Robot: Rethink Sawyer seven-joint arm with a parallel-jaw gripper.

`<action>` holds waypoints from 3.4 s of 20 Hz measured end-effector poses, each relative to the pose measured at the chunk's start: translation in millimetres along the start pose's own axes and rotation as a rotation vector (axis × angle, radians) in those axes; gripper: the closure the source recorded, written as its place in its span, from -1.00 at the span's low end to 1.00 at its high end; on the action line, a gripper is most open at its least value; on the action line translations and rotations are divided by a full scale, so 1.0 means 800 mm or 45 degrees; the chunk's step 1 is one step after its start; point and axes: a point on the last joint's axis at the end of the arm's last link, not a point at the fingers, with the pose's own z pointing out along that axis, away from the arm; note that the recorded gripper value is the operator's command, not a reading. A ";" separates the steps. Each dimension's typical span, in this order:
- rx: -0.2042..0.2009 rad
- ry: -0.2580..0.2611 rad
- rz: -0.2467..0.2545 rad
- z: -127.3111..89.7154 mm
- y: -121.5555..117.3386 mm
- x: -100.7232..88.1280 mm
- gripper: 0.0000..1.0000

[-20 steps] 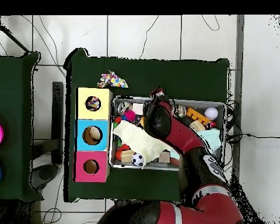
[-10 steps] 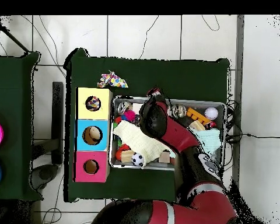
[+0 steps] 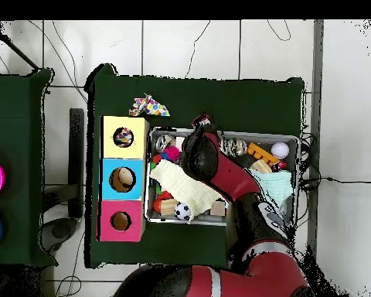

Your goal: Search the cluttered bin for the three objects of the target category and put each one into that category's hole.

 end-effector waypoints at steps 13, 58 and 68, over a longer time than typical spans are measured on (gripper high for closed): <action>-0.014 0.011 0.019 0.000 0.030 0.026 -1.00; 0.017 -0.004 0.133 0.025 0.066 0.079 -1.00; 0.026 -0.020 0.158 0.025 0.076 0.086 -1.00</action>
